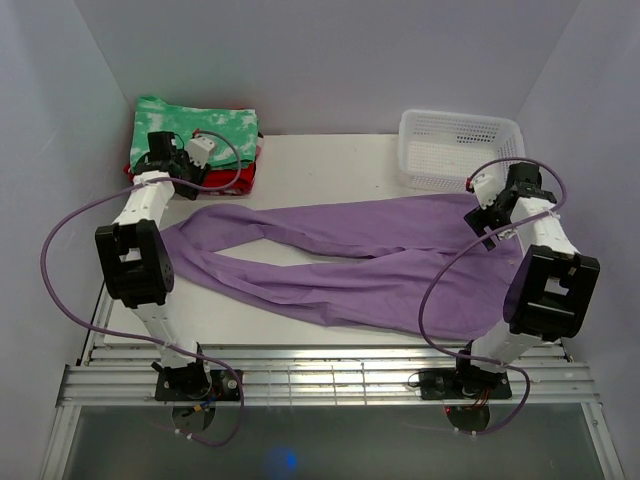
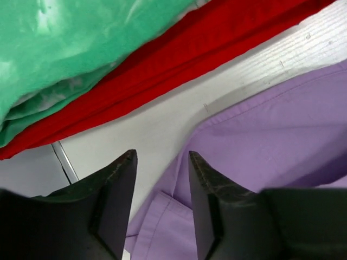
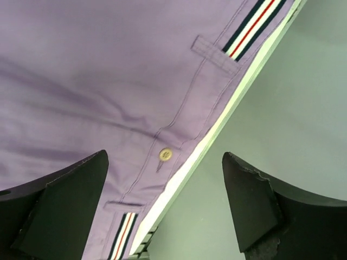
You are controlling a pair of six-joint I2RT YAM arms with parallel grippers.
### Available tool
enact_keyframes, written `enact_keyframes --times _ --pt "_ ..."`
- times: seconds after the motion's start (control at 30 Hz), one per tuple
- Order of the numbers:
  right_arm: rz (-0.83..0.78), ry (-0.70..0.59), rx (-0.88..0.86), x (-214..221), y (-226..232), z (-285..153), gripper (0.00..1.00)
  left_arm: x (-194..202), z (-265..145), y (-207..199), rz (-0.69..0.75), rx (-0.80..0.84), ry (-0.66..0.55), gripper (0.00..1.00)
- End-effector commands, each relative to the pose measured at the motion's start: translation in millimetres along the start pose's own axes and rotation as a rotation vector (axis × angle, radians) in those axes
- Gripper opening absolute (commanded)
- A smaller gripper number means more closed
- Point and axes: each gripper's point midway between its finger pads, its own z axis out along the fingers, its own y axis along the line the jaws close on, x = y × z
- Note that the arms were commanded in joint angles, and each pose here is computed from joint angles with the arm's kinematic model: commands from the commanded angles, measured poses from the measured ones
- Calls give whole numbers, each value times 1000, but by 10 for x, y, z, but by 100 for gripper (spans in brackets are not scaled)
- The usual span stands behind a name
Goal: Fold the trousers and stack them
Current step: Flatten the trousers out
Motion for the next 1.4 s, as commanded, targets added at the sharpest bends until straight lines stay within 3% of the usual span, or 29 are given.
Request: enact_keyframes --times 0.0,0.27,0.37,0.53,0.87,1.37 --pt "-14 -25 -88 -4 195 -268 91 -101 -329 127 -12 -7 -46 55" --pt "-26 -58 -334 42 802 -371 86 563 -487 -229 -54 238 132 56" --pt "-39 -10 -378 146 969 -316 84 849 -572 -98 -113 229 186 63" --pt "-70 135 -356 543 1106 -18 82 1206 -516 97 -178 161 238 65" --pt "-69 167 -358 690 1211 67 80 848 -366 289 -259 159 120 64" --pt "-65 172 -375 740 1286 96 80 948 81 61 -309 207 205 62"
